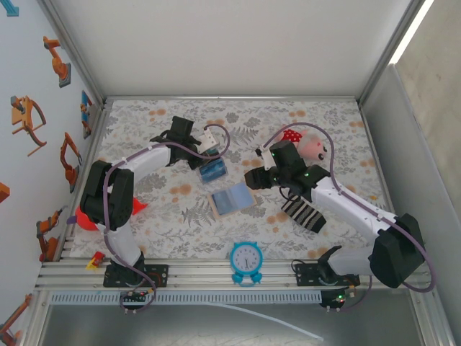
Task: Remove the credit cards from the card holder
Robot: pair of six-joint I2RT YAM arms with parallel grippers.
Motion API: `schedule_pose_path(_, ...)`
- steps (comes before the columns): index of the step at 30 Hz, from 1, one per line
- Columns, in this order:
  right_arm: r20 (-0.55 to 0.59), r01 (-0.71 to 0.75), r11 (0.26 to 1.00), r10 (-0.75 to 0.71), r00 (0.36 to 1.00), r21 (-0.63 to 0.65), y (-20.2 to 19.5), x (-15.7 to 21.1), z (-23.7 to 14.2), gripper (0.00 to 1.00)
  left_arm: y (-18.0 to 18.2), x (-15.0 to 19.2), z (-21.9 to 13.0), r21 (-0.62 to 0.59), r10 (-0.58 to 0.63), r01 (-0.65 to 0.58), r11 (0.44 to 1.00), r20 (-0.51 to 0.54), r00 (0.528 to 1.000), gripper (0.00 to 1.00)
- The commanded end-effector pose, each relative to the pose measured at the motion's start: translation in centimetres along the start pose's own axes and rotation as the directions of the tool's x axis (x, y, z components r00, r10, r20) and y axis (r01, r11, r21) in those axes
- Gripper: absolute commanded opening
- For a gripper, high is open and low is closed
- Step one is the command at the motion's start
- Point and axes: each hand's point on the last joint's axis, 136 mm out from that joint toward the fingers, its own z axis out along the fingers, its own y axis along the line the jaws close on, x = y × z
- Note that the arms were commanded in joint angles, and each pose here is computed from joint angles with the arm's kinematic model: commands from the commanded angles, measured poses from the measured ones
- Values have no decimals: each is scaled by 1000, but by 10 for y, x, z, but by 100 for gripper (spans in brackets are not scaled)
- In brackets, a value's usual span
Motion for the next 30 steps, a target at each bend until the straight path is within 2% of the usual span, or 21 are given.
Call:
schedule_pose_path(1,19,-4,1000,4,1000,-21,9,-11,-4,61,9,-4,-4,-25,21,-21,999,8,1000,27)
schedule_pose_path(6,11,-2,1000,2,1000,-14,9,-9,-3,59,7,-17,-14,-20,6,-5,1000,59,998,27)
schedule_pose_path(12,-16,18,999,-17,1000,37,7,1,3,56,3,-45,-50,-31,-19,25,999,188,982,29)
schedule_pose_path(13,-23,22,999,-21,1000,46,7,3,4,55,2,-49,-57,-37,-26,35,999,211,977,39)
schedule_pose_path(17,-55,49,995,-45,997,82,9,12,11,54,-1,-60,-88,-69,-54,78,995,300,952,63)
schedule_pose_path(19,-72,63,993,-56,996,99,11,18,16,53,-3,-62,-102,-85,-80,115,990,338,938,65)
schedule_pose_path(21,-87,76,991,-66,994,113,15,23,20,52,-5,-61,-115,-100,-114,162,982,374,921,82)
schedule_pose_path(22,-94,79,989,-68,993,122,17,26,22,51,-5,-60,-123,-111,-134,192,975,395,909,94)
schedule_pose_path(23,-101,86,989,-74,992,124,20,29,25,50,-5,-57,-129,-125,-158,227,966,411,898,97)
schedule_pose_path(26,-121,103,987,-88,989,123,28,35,31,46,-1,-48,-147,-175,-225,339,925,467,855,97)
schedule_pose_path(30,-161,141,981,-119,980,134,37,43,41,44,7,-24,-168,-249,-318,491,835,510,799,97)
